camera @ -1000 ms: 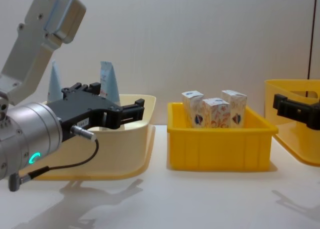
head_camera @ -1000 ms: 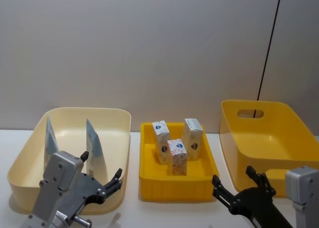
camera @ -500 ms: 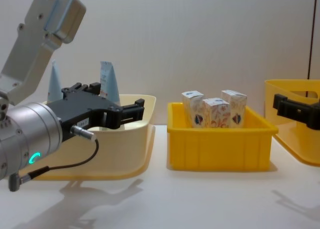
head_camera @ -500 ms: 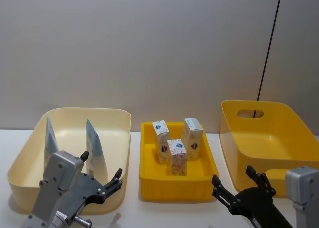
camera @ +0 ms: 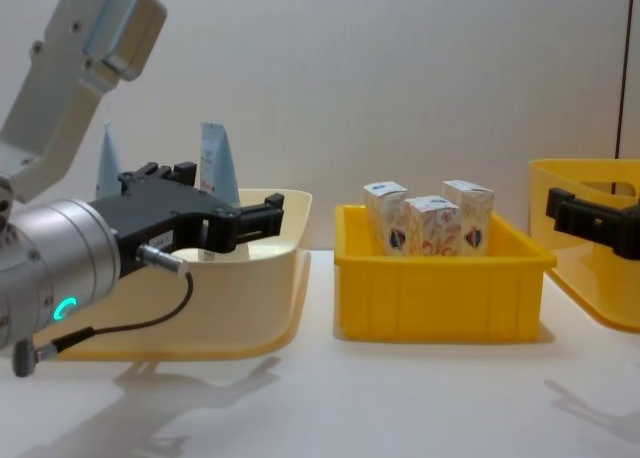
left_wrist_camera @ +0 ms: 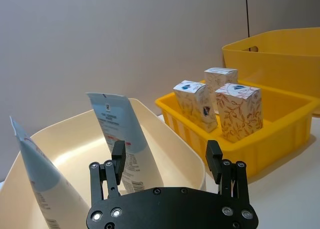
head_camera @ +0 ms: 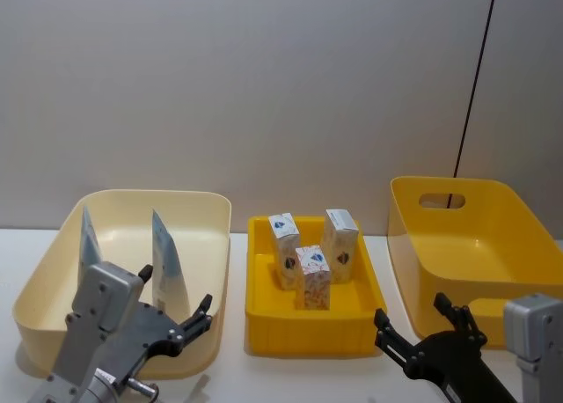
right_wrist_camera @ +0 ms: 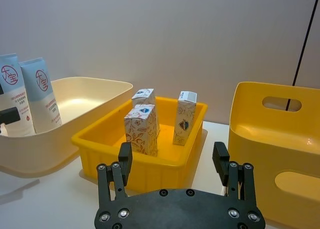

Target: Bimanual collaborative sorting of washing and personal care products

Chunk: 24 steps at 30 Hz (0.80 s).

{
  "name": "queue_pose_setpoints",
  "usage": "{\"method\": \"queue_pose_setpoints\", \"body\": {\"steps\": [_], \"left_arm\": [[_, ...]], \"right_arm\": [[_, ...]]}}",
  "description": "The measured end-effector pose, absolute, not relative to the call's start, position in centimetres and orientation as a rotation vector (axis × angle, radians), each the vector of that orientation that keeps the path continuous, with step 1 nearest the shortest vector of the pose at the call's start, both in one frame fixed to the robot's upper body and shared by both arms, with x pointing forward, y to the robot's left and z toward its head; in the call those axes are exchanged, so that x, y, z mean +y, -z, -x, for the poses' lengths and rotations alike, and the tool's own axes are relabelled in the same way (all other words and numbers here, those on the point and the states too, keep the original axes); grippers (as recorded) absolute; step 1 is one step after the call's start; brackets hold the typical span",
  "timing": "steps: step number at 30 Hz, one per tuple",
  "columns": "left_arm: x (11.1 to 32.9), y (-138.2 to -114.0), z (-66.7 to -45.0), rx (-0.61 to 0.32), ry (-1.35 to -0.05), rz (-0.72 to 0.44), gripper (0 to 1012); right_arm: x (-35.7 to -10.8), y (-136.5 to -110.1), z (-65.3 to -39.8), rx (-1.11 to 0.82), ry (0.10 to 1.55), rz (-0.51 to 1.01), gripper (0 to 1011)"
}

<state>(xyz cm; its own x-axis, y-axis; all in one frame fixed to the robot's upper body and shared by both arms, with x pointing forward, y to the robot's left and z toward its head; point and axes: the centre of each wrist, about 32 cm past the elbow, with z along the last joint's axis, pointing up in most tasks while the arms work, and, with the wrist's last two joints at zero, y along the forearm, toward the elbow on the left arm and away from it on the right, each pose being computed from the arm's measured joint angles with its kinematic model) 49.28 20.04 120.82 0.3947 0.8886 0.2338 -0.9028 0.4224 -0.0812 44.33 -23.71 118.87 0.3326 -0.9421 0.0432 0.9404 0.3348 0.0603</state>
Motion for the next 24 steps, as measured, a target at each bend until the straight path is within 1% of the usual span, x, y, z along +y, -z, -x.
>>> {"method": "queue_pose_setpoints", "body": {"steps": [7,13,24], "left_arm": [[20.3,-121.4,-49.6,-0.23,-1.156,-0.065,1000],[20.4,-121.9,-50.3,-0.195,-1.157,-0.071,1000],[20.3,-122.3,-52.7,-0.138,-1.126,-0.086,1000]], "right_arm": [[-23.7,-118.9,-44.3,-0.075,1.229,-0.026,1001],[-23.7,-118.9,-44.3,-0.075,1.229,-0.026,1000],[-23.7,-118.9,-44.3,-0.075,1.229,-0.026,1001]]}}
